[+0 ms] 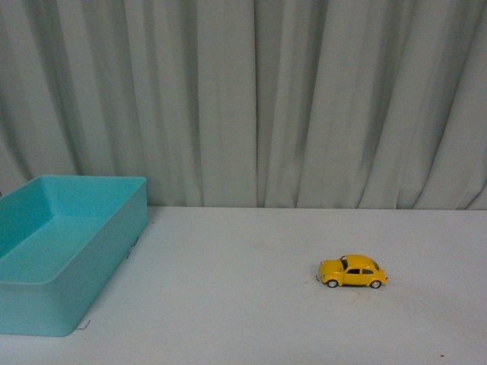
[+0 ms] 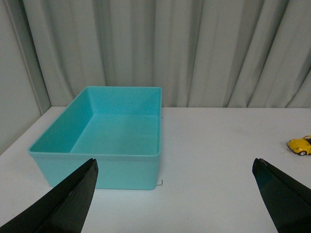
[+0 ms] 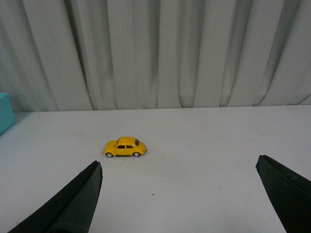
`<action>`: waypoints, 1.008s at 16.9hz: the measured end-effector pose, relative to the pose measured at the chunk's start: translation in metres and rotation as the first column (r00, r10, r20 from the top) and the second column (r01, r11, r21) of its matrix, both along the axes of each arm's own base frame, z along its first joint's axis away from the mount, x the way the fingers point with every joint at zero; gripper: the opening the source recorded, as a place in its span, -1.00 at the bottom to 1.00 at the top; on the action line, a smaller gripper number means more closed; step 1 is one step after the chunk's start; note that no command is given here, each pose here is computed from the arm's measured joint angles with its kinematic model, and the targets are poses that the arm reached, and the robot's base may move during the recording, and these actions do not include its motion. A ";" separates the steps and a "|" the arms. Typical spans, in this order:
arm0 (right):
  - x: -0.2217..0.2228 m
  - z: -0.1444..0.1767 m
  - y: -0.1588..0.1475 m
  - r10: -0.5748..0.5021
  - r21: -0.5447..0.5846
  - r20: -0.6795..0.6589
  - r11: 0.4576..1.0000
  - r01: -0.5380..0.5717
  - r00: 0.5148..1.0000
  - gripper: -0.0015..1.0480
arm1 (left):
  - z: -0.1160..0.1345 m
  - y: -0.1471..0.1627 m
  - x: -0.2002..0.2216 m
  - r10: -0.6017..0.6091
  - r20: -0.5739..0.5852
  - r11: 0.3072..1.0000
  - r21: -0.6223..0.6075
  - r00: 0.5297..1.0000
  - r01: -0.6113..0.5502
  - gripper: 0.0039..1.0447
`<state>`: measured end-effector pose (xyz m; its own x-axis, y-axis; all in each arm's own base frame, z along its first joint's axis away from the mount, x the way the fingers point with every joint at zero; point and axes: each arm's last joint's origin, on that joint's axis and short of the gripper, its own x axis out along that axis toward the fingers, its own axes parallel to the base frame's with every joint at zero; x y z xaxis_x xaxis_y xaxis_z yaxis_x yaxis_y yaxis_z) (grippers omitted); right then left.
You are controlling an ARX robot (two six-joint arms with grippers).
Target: Wind up and store yellow beetle toy
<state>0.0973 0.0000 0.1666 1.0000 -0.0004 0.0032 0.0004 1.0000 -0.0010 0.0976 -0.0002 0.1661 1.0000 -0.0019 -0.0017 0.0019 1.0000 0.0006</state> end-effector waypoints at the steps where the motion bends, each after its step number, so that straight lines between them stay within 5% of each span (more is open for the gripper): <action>1: 0.000 0.000 0.000 0.000 0.000 0.000 1.000 0.000 1.000 0.87 | 0.000 0.000 0.000 0.000 0.000 1.000 0.000 1.000 0.000 0.88; 17: 0.000 0.000 0.000 0.000 0.000 -0.002 1.000 0.000 1.000 0.87 | 0.000 0.000 0.000 0.000 -0.002 1.000 0.000 1.000 0.000 0.88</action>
<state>0.0973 0.0000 0.1664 1.0000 -0.0004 0.0013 0.0004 1.0000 -0.0010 0.0976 -0.0002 0.1659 1.0000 -0.0019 -0.0032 0.0019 1.0000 0.0006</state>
